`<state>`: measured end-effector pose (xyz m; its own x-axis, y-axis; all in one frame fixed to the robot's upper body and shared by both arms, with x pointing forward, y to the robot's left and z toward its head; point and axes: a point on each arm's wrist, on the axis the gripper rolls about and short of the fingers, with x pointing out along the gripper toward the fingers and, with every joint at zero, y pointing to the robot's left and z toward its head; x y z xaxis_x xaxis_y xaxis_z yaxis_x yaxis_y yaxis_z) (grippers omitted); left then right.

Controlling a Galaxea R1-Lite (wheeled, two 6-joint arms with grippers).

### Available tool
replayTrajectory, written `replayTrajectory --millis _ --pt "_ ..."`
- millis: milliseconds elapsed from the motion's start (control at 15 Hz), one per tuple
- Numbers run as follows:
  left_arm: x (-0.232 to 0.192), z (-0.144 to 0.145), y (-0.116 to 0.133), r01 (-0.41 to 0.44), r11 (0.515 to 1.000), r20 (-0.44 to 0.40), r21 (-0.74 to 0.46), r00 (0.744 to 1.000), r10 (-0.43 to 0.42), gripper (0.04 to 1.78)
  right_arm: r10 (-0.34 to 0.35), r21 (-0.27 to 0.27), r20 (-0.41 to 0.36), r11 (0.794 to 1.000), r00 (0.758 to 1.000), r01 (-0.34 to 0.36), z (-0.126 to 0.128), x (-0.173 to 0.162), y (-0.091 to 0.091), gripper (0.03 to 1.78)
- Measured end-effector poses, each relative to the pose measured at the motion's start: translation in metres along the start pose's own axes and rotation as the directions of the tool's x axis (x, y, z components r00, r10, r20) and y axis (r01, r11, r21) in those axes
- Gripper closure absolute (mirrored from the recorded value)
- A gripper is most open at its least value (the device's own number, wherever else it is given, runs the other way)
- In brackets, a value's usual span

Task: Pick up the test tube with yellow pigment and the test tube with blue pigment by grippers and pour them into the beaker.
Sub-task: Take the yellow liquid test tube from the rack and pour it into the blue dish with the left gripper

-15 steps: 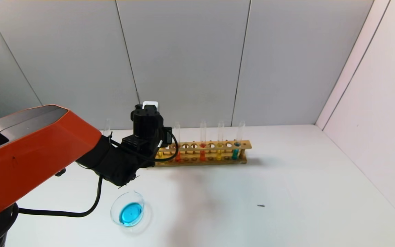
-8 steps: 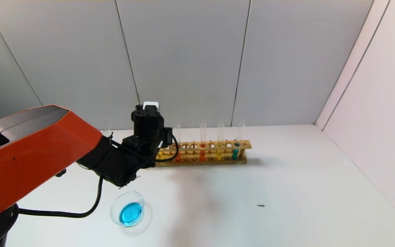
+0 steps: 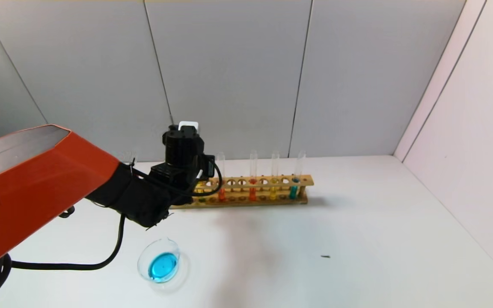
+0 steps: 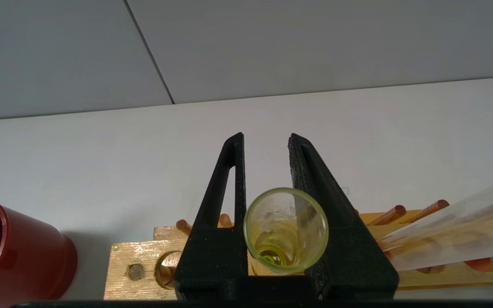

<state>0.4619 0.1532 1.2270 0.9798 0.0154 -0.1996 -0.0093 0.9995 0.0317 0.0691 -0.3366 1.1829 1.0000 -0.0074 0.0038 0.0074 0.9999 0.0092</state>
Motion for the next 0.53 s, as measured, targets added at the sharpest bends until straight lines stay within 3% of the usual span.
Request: replayTrajectory --millis 533 --pt "-0.005 0.038 0.002 -0.018 1.0 0.037 -0.017 0.999 0.019 1.44 0.0 0.0 0.0 1.0 1.0 0.0 0.0 0.0 0.0 0.11"
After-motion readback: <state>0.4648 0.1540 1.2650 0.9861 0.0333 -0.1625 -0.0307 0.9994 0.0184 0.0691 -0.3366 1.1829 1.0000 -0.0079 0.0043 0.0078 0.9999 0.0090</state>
